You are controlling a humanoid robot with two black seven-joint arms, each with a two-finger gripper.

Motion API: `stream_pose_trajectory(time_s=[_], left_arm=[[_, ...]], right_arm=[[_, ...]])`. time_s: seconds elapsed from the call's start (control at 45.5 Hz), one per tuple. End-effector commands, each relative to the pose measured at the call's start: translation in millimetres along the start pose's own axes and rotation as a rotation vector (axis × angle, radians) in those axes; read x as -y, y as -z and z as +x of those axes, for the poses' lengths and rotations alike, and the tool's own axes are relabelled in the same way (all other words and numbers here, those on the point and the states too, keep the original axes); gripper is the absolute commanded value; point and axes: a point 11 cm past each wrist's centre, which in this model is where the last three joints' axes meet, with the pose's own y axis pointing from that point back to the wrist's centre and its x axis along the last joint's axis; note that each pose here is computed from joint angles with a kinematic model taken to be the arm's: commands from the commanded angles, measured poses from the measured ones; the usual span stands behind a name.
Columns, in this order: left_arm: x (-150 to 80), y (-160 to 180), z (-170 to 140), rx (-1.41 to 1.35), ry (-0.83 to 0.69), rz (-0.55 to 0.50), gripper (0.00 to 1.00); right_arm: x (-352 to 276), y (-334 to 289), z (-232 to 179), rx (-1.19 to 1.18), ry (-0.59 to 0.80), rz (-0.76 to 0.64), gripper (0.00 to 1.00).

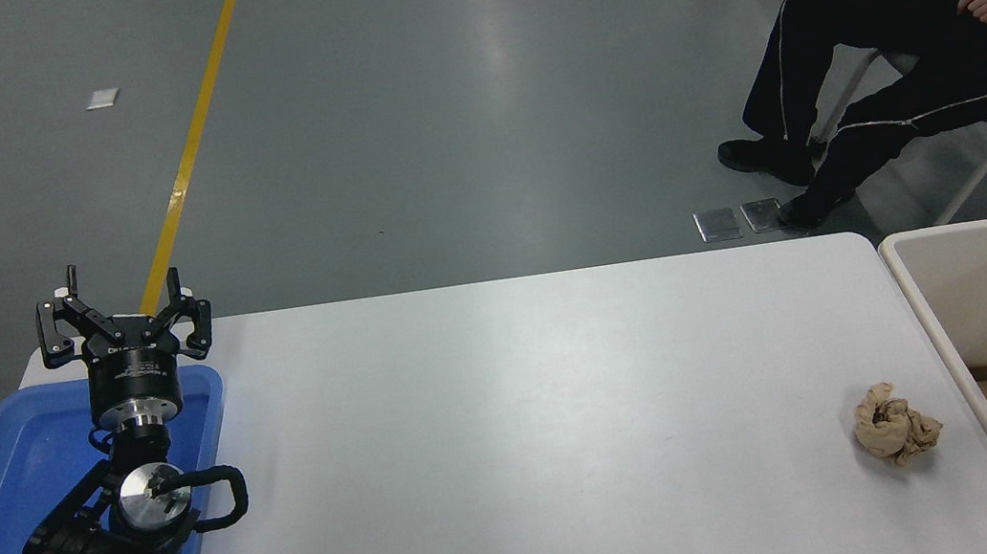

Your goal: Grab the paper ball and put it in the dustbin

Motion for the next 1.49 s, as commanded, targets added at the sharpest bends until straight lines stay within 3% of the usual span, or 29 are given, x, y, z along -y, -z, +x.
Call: stream_pose_trajectory(time_s=[0.0, 0.286, 0.703, 1.011, 1.473], left_arm=[[0.0, -0.1, 0.1, -0.001, -0.001, -0.001, 0.99], [-0.1, 1.1, -0.8, -0.003, 0.002, 0.002, 0.99], [-0.1, 1.2, -0.9, -0.002, 0.003, 0.003, 0.99], [0.1, 0.3, -0.6, -0.002, 0.003, 0.001, 0.99], [-0.6, -0.1, 0.6, -0.003, -0.001, -0.001, 0.99]], right_arm=[[-3.7, 24.6, 7.5, -0.071, -0.013, 0.090, 1.00], [-42.8, 88.9, 38.0, -0.062, 0.113, 0.210, 1.00], [-181.7, 159.0, -14.9, -0.431, 0.444, 0.384, 1.00], [-251.9, 154.4, 2.7, -0.716, 0.530, 0.373, 1.00], [-310.2, 139.6, -0.2, -0.844, 0.686, 0.348, 1.00]])
